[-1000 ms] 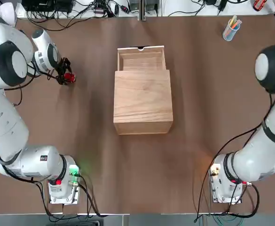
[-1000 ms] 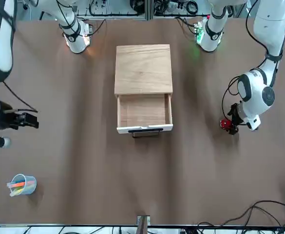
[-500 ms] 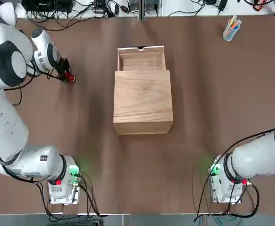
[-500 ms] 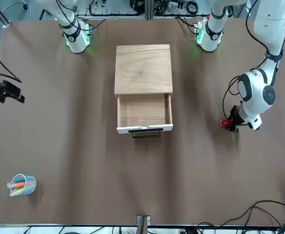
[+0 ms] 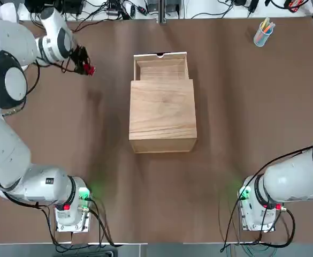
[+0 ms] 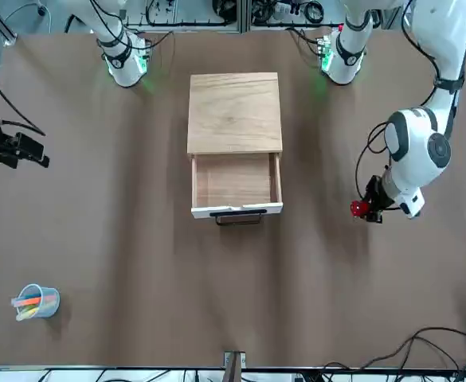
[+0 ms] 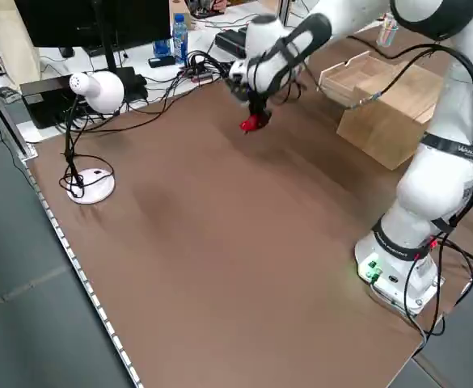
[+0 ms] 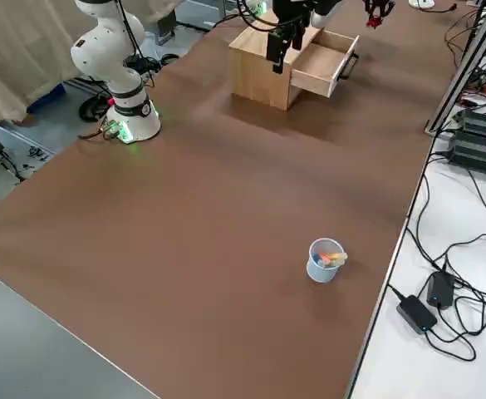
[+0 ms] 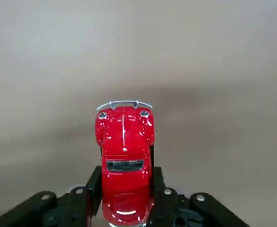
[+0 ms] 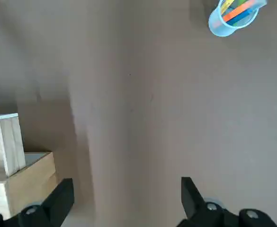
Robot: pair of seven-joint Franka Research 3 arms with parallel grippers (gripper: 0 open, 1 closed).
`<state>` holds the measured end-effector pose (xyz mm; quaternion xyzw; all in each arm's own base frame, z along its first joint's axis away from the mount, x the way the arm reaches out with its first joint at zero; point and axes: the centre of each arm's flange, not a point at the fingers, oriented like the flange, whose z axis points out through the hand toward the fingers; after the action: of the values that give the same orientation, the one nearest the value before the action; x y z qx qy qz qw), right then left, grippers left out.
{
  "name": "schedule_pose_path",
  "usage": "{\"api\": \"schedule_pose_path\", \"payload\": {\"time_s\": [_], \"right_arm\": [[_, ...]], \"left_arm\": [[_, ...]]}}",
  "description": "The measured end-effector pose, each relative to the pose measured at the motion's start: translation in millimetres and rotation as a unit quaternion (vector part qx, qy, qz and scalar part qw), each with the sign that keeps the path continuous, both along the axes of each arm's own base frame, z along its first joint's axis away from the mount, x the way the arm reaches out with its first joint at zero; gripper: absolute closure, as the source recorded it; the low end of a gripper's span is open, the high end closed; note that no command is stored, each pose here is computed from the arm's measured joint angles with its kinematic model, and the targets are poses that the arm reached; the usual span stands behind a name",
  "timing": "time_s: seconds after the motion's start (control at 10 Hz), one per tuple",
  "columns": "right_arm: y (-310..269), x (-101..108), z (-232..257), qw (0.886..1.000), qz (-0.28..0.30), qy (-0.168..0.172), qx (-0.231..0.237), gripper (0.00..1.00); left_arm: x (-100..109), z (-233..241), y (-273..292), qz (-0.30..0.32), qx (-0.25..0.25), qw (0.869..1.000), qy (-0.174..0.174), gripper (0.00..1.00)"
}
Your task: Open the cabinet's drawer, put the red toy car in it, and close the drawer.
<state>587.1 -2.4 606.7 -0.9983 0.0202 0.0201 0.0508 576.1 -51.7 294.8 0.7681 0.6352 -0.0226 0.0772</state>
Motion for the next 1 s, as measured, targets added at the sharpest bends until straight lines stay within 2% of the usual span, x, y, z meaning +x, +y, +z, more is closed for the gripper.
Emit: {"api": "schedule_pose_path", "payload": {"time_s": [0.3,0.5,0.8,1.0], "right_arm": [[41,8,-19,1.000,0.012,0.013,-0.002,0.00],[57,21,-41,1.000,0.020,0.015,-0.004,0.00],[80,31,-66,0.999,0.034,0.027,-0.003,0.00],[103,44,-88,0.999,0.027,0.023,0.038,0.00]], "left_arm": [[0,49,-100,0.006,0.002,1.000,-0.015,0.56],[-18,69,-181,0.015,0.011,1.000,-0.019,0.56],[-37,122,-264,0.022,0.003,1.000,0.000,0.56],[-58,132,-314,0.017,0.001,1.000,0.003,0.56]]}}
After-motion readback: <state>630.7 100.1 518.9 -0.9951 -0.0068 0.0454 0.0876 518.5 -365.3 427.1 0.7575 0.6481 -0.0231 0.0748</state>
